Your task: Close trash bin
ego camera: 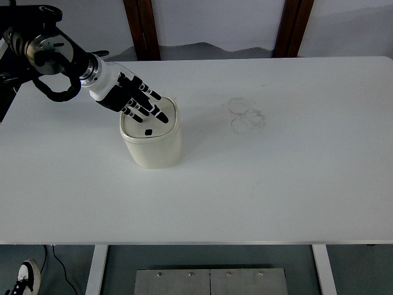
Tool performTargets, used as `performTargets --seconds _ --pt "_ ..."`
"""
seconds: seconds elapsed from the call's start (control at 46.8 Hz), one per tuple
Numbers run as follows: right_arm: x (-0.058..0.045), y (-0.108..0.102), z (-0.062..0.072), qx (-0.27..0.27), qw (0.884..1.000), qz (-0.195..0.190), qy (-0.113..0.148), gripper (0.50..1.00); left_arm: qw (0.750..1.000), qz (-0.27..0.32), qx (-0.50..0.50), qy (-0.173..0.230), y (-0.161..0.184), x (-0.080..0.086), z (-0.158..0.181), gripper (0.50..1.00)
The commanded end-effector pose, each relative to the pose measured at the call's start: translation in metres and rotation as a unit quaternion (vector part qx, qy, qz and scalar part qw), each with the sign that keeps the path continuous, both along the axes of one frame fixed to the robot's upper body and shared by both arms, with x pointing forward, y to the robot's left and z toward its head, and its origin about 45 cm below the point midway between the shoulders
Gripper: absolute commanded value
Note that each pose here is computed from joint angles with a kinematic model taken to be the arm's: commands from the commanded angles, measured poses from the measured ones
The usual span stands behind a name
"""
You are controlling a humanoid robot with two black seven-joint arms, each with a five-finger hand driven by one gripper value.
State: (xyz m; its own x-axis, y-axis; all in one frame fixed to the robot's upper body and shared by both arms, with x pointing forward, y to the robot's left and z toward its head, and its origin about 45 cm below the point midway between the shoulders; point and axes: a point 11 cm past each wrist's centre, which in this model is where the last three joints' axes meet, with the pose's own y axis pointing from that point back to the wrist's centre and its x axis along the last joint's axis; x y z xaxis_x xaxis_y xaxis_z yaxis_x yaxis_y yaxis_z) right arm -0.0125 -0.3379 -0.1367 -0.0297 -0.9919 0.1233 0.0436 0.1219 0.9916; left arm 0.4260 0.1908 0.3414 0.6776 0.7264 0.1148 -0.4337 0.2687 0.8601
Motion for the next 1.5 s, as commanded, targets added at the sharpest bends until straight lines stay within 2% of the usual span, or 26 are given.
performTargets --seconds 0.0,0.278,0.791,0.919,1.047,1.261,1.368,1.474 --pt "0.0 0.0 0.0 0.0 1.0 0.0 0.0 0.995 1.0 -0.001 -0.001 -0.003 0.0 0.001 0.003 1.0" --pt "0.0 0.0 0.0 0.0 1.0 0.0 0.0 0.995 0.999 -0.008 -0.015 -0.031 -0.01 0.006 0.029 1.0" --pt "0.0 0.0 0.0 0.0 1.0 -0.001 -0.001 0.995 0.988 0.043 -0.056 -0.139 0.008 0.05 0.099 1.0" --pt "0.0 0.0 0.0 0.0 1.0 -0.003 -0.002 0.995 0.984 0.054 -0.07 -0.156 0.013 0.057 0.108 1.0" --pt "0.001 0.0 0.0 -0.001 1.0 -0.006 -0.003 0.995 0.98 0.073 -0.096 -0.157 0.019 0.063 0.107 1.0" --pt "0.001 0.0 0.0 0.0 1.0 -0.007 -0.004 0.995 0.946 0.119 -0.199 -0.226 0.04 0.086 0.114 1.0" --pt "0.001 0.0 0.0 -0.001 1.0 -0.007 -0.005 0.995 0.919 0.155 -0.25 -0.262 0.064 0.096 0.116 1.0" --pt "0.001 0.0 0.0 0.0 1.0 -0.007 -0.005 0.995 0.89 0.173 -0.3 -0.296 0.079 0.098 0.12 1.0"
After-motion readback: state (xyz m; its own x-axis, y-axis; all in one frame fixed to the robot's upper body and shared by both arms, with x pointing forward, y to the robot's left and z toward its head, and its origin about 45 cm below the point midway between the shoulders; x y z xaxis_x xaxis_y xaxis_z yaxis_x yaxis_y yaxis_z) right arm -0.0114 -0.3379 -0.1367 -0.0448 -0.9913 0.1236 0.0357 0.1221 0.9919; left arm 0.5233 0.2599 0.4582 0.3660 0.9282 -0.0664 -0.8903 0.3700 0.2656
